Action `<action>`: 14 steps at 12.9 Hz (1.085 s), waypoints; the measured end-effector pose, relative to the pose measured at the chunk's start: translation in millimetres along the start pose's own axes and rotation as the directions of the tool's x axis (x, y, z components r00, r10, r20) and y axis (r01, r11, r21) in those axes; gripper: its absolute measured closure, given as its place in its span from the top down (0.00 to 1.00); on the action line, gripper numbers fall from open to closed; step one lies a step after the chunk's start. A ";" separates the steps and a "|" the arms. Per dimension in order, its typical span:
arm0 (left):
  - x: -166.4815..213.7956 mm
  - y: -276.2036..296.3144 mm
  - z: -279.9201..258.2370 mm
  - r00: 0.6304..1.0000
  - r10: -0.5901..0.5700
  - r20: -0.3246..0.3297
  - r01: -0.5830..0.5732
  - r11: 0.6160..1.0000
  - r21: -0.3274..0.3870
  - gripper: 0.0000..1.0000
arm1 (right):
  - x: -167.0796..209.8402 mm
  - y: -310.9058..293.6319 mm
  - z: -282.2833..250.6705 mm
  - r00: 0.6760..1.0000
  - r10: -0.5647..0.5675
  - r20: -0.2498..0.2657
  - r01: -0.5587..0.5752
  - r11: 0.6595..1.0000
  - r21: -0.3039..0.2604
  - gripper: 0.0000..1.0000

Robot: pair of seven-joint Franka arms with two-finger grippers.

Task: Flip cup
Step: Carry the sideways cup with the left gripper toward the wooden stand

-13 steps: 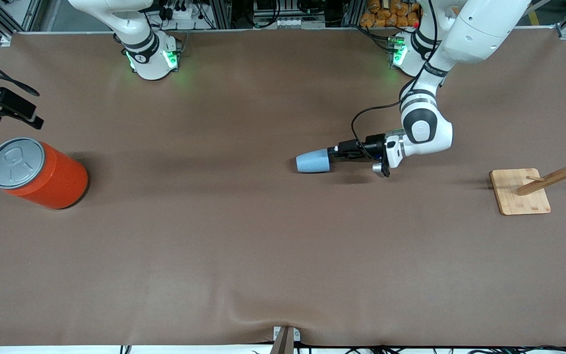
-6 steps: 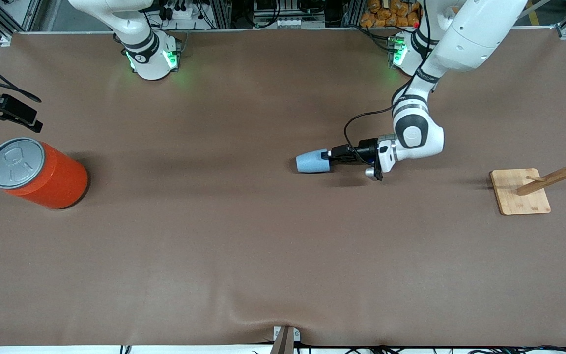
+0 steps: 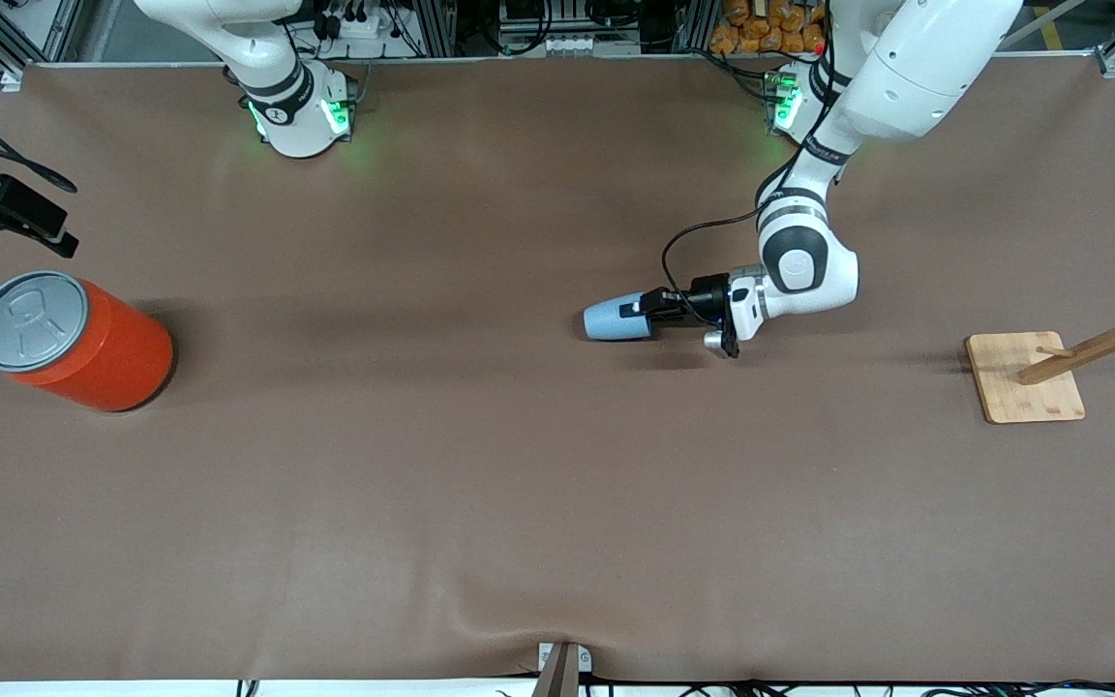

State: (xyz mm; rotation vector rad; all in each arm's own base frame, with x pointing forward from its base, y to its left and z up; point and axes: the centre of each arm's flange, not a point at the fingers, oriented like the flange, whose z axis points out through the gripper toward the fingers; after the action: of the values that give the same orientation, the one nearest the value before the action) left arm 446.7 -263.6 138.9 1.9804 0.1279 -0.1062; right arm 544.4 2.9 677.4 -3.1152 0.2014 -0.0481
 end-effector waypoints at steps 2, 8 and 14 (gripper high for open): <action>8.9 4.3 -4.0 1.000 0.010 -0.019 -0.010 1.000 -0.001 0.07 | -3.5 0.7 -1.5 1.000 0.000 0.011 0.000 1.000 -0.001 1.00; 94.8 57.5 -66.0 0.987 0.053 -0.151 -0.057 0.998 -0.021 0.05 | -12.4 -0.2 -10.0 1.000 -0.004 0.012 0.004 1.000 0.000 1.00; 158.8 87.5 -187.8 0.987 0.145 -0.068 -0.117 0.942 0.314 0.05 | -15.7 -0.6 -11.0 1.000 -0.006 0.019 0.006 1.000 -0.001 1.00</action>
State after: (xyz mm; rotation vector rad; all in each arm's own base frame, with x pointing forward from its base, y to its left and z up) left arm 619.1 -119.9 272.3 2.3019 0.0386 0.0542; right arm 528.5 5.4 687.9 -3.1159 0.1926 -0.0186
